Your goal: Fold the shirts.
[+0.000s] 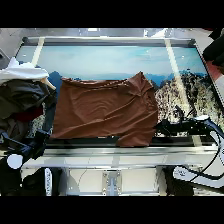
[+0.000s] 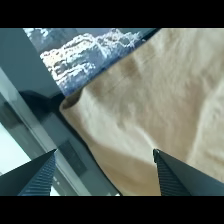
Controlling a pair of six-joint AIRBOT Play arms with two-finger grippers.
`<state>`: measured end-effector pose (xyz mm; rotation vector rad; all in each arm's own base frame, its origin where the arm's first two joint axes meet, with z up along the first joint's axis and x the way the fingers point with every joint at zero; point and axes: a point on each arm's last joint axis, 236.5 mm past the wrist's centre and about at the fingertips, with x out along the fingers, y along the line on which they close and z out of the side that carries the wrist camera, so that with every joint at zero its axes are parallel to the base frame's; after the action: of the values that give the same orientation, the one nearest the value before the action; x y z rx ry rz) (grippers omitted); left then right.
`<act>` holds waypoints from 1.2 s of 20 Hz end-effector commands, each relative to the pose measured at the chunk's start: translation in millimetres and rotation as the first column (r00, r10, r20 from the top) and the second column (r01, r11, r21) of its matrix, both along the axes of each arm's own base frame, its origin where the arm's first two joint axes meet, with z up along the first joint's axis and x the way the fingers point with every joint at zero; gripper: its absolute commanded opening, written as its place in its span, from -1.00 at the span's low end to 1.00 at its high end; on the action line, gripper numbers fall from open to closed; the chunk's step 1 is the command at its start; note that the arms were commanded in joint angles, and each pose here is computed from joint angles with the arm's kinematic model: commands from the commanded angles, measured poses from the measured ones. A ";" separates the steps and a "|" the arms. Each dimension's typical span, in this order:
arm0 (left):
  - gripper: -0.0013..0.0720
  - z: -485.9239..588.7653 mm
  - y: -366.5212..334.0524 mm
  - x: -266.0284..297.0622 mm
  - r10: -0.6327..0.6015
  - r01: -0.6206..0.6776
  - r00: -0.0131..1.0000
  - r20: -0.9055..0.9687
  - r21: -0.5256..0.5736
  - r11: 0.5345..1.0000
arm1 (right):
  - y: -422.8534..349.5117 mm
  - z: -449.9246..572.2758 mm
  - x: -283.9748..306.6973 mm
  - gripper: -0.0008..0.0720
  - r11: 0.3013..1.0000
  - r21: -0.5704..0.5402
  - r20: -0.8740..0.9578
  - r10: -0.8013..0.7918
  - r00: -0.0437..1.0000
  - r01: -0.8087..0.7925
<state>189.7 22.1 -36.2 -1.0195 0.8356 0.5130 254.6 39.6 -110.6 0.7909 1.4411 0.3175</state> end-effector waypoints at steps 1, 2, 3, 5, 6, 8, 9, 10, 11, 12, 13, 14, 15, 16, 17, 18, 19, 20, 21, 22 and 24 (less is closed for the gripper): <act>0.92 -9.6 -4.4 -4.1 0.003 -0.004 1.000 -0.021 -0.025 1.000 | -4.4 -2.2 12.5 0.01 0.999 -0.016 0.034 -0.050 0.998 0.051; 0.92 -14.5 -5.5 -6.0 0.015 -0.016 0.999 -0.032 -0.040 0.999 | -2.8 -2.0 12.7 -0.04 0.999 -0.014 0.035 -0.047 0.998 0.047; 0.92 -18.7 -6.2 -7.7 0.022 -0.024 0.999 -0.042 -0.049 0.999 | -0.3 -2.2 12.3 -0.04 0.999 -0.015 0.035 -0.036 0.999 0.037; 0.92 -26.0 -9.5 -9.7 0.021 -0.026 0.997 -0.069 -0.072 0.997 | 8.0 -2.8 11.7 -0.06 1.000 -0.020 0.037 -0.004 0.999 0.005; 0.92 -29.5 -9.6 -10.3 0.019 -0.026 0.996 -0.087 -0.079 0.997 | 12.0 -3.8 12.3 -0.25 1.000 -0.028 0.042 0.012 0.999 -0.011; 0.92 -36.5 -9.0 -8.2 0.018 -0.028 0.993 -0.113 -0.091 0.995 | 19.9 -5.1 13.7 -0.44 0.999 -0.040 0.051 0.038 0.998 -0.036; 0.92 -37.5 -10.7 -2.3 -0.001 -0.010 0.995 -0.103 -0.098 0.995 | 23.1 -4.9 13.0 -0.65 0.998 -0.039 0.051 0.050 0.997 -0.048; 0.92 -38.3 -13.1 3.8 -0.011 0.001 0.996 -0.091 -0.114 0.993 | 23.9 -4.8 12.7 -0.94 0.998 -0.038 0.051 0.053 0.997 -0.051; 0.92 -40.5 -13.9 9.2 -0.010 -0.001 0.996 -0.086 -0.129 0.992 | 23.9 -4.7 12.5 -0.95 0.998 -0.038 0.051 0.054 0.997 -0.052; 0.92 -44.4 -13.3 12.2 -0.012 -0.001 0.996 -0.092 -0.135 0.991 | 24.2 -4.4 12.2 -0.95 0.998 -0.037 0.050 0.055 0.997 -0.053; 0.92 -48.5 -12.0 14.5 -0.018 0.005 0.995 -0.099 -0.134 0.991 | 25.4 -3.7 10.9 -0.95 0.998 -0.031 0.046 0.059 0.997 -0.057; 0.92 -53.3 -10.9 16.5 -0.027 0.013 0.994 -0.108 -0.132 0.991 | 27.4 -2.5 8.5 -0.95 0.998 -0.020 0.040 0.066 0.997 -0.065; 0.91 -57.7 -8.5 18.8 -0.018 0.003 0.993 -0.116 -0.134 0.991 | 29.9 -0.9 5.6 -0.95 0.997 -0.008 0.032 0.075 0.997 -0.075; 0.75 -61.2 -5.6 20.7 -0.008 -0.008 0.993 -0.121 -0.131 0.991 | 31.6 0.2 3.4 -0.95 0.997 0.001 0.027 0.081 0.996 -0.081; 0.61 -64.8 -2.9 22.6 -0.009 -0.007 0.992 -0.125 -0.123 0.992 | 33.0 1.2 1.9 -0.95 0.996 0.009 0.023 0.086 0.996 -0.086; 0.60 -67.6 -1.8 24.0 -0.009 -0.007 0.992 -0.128 -0.122 0.992 | 34.4 2.2 0.2 -0.95 0.996 0.017 0.018 0.091 0.996 -0.091; 0.60 -69.7 -1.8 26.4 -0.018 0.003 0.992 -0.125 -0.121 0.993 | 36.3 3.7 -2.0 -0.95 0.995 0.027 0.013 0.097 0.995 -0.098; 0.60 -70.6 -2.3 29.6 -0.028 0.014 0.993 -0.116 -0.122 0.992 | 38.1 5.1 -4.2 -0.95 0.994 0.037 0.008 0.104 0.995 -0.104; 0.59 -70.7 -3.8 33.5 -0.031 0.018 0.994 -0.103 -0.130 0.991 | 39.8 6.7 -6.2 -0.95 0.993 0.047 0.003 0.111 0.994 -0.111; 0.47 -69.9 -4.7 37.5 -0.030 0.018 0.996 -0.088 -0.138 0.990 | 41.5 8.2 -8.3 -0.95 0.992 0.057 -0.002 0.117 0.993 -0.117; -0.25 -66.7 -4.3 44.1 -0.018 0.009 0.998 -0.059 -0.145 0.989 | 43.7 10.2 -10.9 -0.95 0.990 0.070 -0.008 0.125 0.992 -0.125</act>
<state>221.0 16.4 -105.8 -1.1146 0.9901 0.5014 249.5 78.0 -105.1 0.7473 1.4813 0.4305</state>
